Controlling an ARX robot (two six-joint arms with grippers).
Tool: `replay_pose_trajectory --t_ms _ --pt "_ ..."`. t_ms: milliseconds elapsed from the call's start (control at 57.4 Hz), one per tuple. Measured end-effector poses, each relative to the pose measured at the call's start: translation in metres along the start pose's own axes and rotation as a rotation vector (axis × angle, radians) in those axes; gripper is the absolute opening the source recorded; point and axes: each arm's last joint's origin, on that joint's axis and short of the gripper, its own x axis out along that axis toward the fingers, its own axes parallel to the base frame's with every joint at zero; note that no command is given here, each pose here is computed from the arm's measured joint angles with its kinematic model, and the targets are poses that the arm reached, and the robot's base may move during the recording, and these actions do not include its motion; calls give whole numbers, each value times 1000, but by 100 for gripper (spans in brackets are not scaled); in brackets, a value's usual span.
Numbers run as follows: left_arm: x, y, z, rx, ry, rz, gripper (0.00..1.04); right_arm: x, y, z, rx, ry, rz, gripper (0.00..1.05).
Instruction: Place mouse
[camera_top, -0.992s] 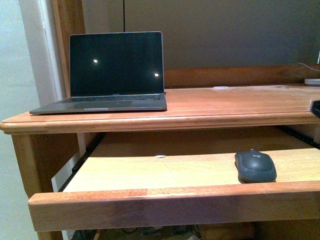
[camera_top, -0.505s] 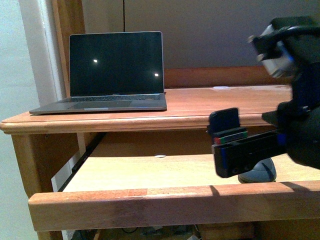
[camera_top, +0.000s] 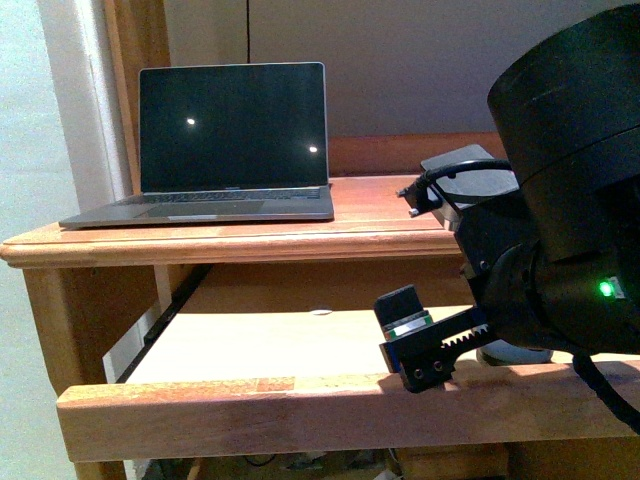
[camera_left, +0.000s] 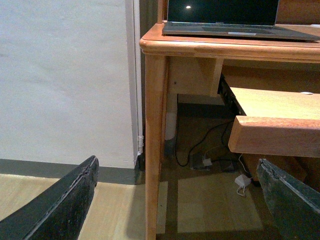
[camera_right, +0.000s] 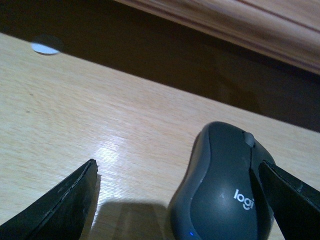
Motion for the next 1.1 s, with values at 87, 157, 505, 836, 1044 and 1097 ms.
replay_pose_trajectory --t_ms 87,157,505,836,1044,1097 --pt "0 0 0 0 0 0 97 6 -6 0 29 41 -29 97" --pt "0 0 0 0 0 0 97 11 -10 1 52 65 -52 97" --pt "0 0 0 0 0 0 97 28 -20 5 149 158 -81 92" --pt "0 0 0 0 0 0 97 29 -25 4 175 171 -73 58" --pt "0 0 0 0 0 0 97 12 -33 13 203 120 -22 57" --pt "0 0 0 0 0 0 97 2 -35 16 207 99 7 57"
